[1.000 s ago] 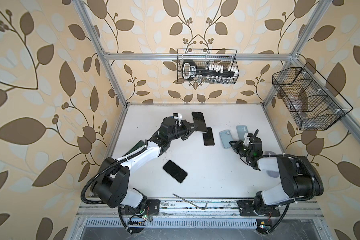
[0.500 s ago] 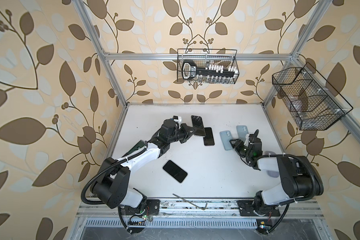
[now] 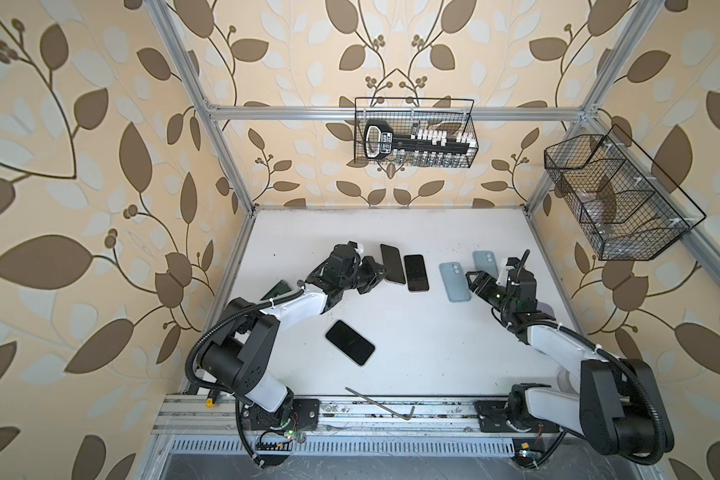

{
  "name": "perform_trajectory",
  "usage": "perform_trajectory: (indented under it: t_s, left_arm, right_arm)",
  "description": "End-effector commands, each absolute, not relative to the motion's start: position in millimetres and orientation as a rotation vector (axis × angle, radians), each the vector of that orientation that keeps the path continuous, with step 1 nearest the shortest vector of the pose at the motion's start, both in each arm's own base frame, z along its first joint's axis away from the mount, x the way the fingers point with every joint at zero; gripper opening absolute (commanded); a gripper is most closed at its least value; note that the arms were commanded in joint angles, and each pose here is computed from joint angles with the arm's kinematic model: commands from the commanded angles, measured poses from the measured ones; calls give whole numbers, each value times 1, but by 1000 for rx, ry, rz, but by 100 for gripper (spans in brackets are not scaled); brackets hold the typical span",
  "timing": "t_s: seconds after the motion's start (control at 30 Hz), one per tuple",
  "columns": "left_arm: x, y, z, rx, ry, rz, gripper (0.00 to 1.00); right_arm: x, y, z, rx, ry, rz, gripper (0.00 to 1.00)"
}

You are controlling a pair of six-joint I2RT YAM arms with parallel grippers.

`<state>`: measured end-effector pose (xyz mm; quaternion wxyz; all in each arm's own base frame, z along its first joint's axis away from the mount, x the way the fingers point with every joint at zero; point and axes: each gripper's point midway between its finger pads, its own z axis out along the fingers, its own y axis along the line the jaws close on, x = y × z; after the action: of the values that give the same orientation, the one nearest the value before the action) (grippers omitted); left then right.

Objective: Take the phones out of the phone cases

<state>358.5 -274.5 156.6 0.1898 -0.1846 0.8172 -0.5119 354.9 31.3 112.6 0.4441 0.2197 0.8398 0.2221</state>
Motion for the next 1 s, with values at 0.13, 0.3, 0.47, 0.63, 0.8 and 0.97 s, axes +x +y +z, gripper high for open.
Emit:
perform_trajectory:
  t_s: [0.13,0.3,0.47,0.63,0.8,0.97]
  left_arm:
    - [374,-278,166,-426,2213,-1454,0]
    - [376,-280,145,-424,2242,-1433,0]
    - [382,-278,125,-417,2252,-1387,0]
    - [388,-278,109,-406,2255,-1353,0]
    - [392,-278,92,-415,2268,-1327,0]
    - [394,-276,79,-429,2270,-1315,2]
  right_arm:
    - [350,32,130,448,2106,507,93]
    - [347,37,132,424,2112,533,96]
    - [342,38,131,418,2118,536,97]
    - [338,38,128,417,2126,534,97]
    - [334,38,124,414,2138,533,97]
    - [332,38,125,411,2137,530,97]
